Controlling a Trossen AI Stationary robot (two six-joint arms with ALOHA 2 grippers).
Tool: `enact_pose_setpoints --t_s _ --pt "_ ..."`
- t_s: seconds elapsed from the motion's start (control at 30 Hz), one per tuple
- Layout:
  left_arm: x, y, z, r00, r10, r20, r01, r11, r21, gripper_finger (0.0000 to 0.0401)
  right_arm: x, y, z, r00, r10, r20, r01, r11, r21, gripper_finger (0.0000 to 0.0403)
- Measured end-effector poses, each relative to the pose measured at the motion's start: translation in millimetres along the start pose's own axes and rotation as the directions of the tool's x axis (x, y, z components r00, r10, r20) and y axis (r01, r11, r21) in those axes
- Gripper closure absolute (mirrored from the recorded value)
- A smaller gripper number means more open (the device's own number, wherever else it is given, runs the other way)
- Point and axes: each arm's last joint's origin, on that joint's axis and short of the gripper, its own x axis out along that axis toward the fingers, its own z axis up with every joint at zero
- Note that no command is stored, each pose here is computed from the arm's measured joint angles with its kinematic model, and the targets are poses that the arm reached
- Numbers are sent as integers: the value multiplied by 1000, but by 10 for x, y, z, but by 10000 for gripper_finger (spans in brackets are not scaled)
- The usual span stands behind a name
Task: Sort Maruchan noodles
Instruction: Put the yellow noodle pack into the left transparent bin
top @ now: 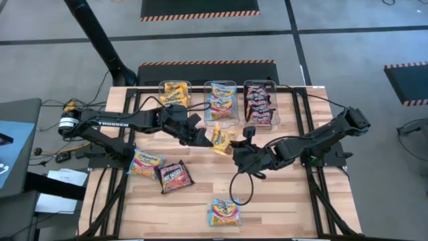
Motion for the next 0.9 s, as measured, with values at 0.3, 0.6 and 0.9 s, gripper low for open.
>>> enact_pose_setpoints --t_s 0.3,0.6,0.9 --pt "0 12 -5 1000 12 -6 -12 1000 9 232 -3 -12 54 999 -8 41 6 999 47 403" --pt "1 -11 -1 1000 -12 -5 12 999 30 232 -89 -60 182 997 20 80 -24 998 57 403" --pt "1 -44 4 999 -48 2 47 994 99 239 -123 -99 241 994 44 100 -49 998 45 403"
